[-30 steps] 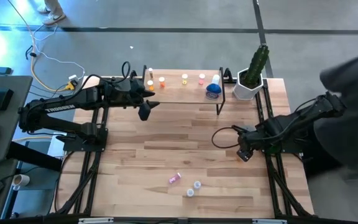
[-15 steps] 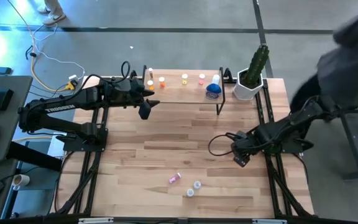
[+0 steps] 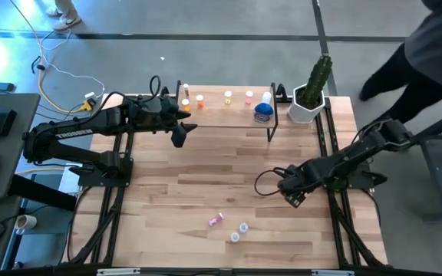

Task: Pick and place medicine bottles onto shelf by color
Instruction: Put the orange bottle on the shelf

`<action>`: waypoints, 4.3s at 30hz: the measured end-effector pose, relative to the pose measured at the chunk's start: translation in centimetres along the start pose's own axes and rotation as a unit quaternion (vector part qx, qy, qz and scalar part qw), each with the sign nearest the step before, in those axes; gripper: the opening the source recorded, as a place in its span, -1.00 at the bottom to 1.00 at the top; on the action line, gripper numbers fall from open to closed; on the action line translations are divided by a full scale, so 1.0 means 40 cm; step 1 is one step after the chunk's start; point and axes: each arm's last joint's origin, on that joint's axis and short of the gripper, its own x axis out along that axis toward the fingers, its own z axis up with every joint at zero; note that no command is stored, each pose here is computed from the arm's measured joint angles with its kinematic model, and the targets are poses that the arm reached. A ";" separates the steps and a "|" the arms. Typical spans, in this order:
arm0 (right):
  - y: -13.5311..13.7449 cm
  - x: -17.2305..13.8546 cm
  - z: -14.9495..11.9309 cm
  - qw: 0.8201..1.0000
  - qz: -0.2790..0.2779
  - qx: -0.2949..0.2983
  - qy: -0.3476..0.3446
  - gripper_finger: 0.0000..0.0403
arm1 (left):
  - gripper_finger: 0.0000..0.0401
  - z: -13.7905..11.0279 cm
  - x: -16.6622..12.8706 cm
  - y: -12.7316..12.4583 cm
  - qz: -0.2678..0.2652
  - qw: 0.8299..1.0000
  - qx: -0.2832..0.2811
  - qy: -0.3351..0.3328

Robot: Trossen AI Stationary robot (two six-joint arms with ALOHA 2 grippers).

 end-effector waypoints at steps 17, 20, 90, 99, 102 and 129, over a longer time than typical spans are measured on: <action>0.020 0.023 0.008 1.000 0.004 -0.016 0.026 -0.08 | 0.27 0.000 0.000 0.000 0.000 1.000 0.000 0.000; 0.021 0.022 0.006 0.999 0.009 -0.018 0.036 -0.08 | 0.27 0.000 0.000 0.000 0.000 1.000 0.000 0.000; -0.077 -0.520 0.638 0.959 -0.016 -0.193 -0.208 -0.04 | 0.27 -0.021 -0.001 0.007 0.005 0.988 0.148 0.045; -0.094 -0.489 0.674 0.941 -0.068 -0.271 -0.190 -0.04 | 0.27 -0.020 -0.001 0.009 0.019 0.990 0.136 0.042; -0.106 -0.480 0.688 0.940 -0.074 -0.278 -0.183 -0.04 | 0.27 -0.020 -0.001 0.009 0.020 0.990 0.136 0.042; -0.117 -0.436 0.706 0.930 -0.049 -0.333 -0.146 -0.04 | 0.27 -0.020 -0.001 0.009 0.020 0.991 0.123 0.042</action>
